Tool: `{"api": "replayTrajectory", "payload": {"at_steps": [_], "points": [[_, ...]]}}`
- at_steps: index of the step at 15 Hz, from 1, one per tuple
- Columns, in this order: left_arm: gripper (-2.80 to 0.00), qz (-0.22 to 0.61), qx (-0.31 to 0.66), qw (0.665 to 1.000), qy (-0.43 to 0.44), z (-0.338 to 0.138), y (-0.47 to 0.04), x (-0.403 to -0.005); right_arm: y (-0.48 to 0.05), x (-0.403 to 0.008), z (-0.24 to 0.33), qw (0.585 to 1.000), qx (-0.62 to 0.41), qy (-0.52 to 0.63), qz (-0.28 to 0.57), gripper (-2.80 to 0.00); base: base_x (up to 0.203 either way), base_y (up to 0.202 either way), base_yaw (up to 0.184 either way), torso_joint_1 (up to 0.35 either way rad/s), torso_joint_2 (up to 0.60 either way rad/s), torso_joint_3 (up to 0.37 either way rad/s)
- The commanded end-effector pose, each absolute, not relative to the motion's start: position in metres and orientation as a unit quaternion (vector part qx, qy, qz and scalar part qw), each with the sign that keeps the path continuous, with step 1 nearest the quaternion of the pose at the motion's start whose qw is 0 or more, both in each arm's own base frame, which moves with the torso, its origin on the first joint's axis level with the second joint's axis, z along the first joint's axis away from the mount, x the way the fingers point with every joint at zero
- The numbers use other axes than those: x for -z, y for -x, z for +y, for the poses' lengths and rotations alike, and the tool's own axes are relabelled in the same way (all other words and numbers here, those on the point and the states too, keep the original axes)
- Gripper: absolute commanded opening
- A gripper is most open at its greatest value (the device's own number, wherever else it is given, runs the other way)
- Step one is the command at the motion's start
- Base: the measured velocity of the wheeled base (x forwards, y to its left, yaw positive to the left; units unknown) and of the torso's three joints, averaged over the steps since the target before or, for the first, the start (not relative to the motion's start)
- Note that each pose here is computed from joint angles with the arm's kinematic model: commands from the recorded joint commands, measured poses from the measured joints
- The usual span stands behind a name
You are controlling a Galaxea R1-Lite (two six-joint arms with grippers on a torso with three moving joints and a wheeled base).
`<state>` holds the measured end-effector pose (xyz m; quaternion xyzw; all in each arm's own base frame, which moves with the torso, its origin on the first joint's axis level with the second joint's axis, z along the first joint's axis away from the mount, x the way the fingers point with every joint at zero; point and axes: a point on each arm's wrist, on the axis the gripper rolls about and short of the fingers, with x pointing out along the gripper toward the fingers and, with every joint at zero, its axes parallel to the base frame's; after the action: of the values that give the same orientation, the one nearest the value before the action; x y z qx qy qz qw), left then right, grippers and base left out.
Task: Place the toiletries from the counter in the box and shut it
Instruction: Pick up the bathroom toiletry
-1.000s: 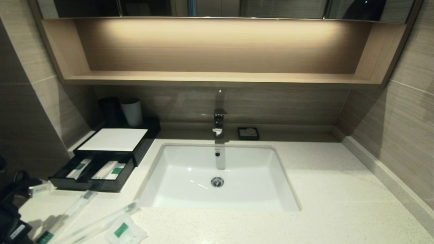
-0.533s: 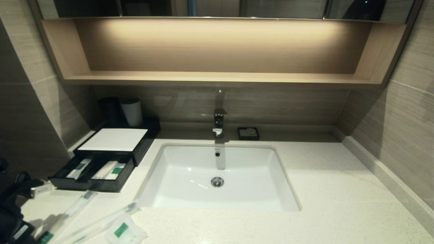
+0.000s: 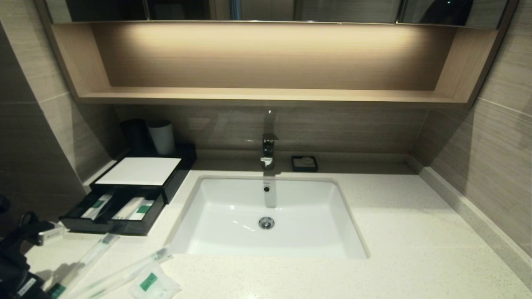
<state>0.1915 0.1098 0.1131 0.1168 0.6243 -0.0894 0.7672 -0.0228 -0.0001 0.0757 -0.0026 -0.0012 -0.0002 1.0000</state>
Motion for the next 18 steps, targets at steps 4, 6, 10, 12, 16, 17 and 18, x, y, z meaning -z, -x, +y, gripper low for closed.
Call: {"api": "replayTrajectory", "payload": {"at_steps": [4,6,10,12,16,17,18], "points": [[0.00,0.626,0.092,0.766,-0.116,0.1113,-0.1941,-0.1118,0.0228,-0.0753,-0.0001,1.000,0.000,0.002,-0.002,-2.80,0.000,0.000,0.000,0.000,0.00,0.000],[0.00,0.626,0.093,0.765,-0.115,0.1119,-0.1950,-0.1111,0.0228,-0.0753,-0.0001,1.000,0.000,0.002,-0.002,-2.80,0.000,0.000,0.000,0.000,0.00,0.000],[0.00,0.626,0.093,0.765,-0.115,0.1119,-0.1951,-0.1112,0.0228,-0.0753,-0.0001,1.000,0.000,0.002,-0.002,-2.80,0.000,0.000,0.000,0.000,0.00,0.000],[0.00,0.627,0.092,0.765,-0.115,0.1129,-0.1966,-0.1104,0.0229,-0.0757,-0.0001,1.000,0.000,0.003,-0.002,-2.80,0.000,0.000,0.000,0.000,0.00,0.000],[0.00,0.629,0.094,0.764,-0.113,0.1138,-0.1988,-0.1090,0.0228,-0.0753,-0.0001,1.000,0.000,0.002,-0.002,-2.80,0.000,0.000,0.000,0.000,0.00,0.000],[0.00,0.630,0.095,0.763,-0.112,0.1142,-0.1995,-0.1077,0.0229,-0.0758,-0.0001,1.000,0.000,0.003,-0.002,-2.80,0.000,0.000,0.000,0.000,0.00,0.000],[0.00,0.631,0.096,0.762,-0.111,0.1146,-0.2003,-0.1066,0.0228,-0.0753,-0.0001,1.000,0.000,0.002,-0.002,-2.80,0.000,0.000,0.000,0.000,0.00,0.000]]}}
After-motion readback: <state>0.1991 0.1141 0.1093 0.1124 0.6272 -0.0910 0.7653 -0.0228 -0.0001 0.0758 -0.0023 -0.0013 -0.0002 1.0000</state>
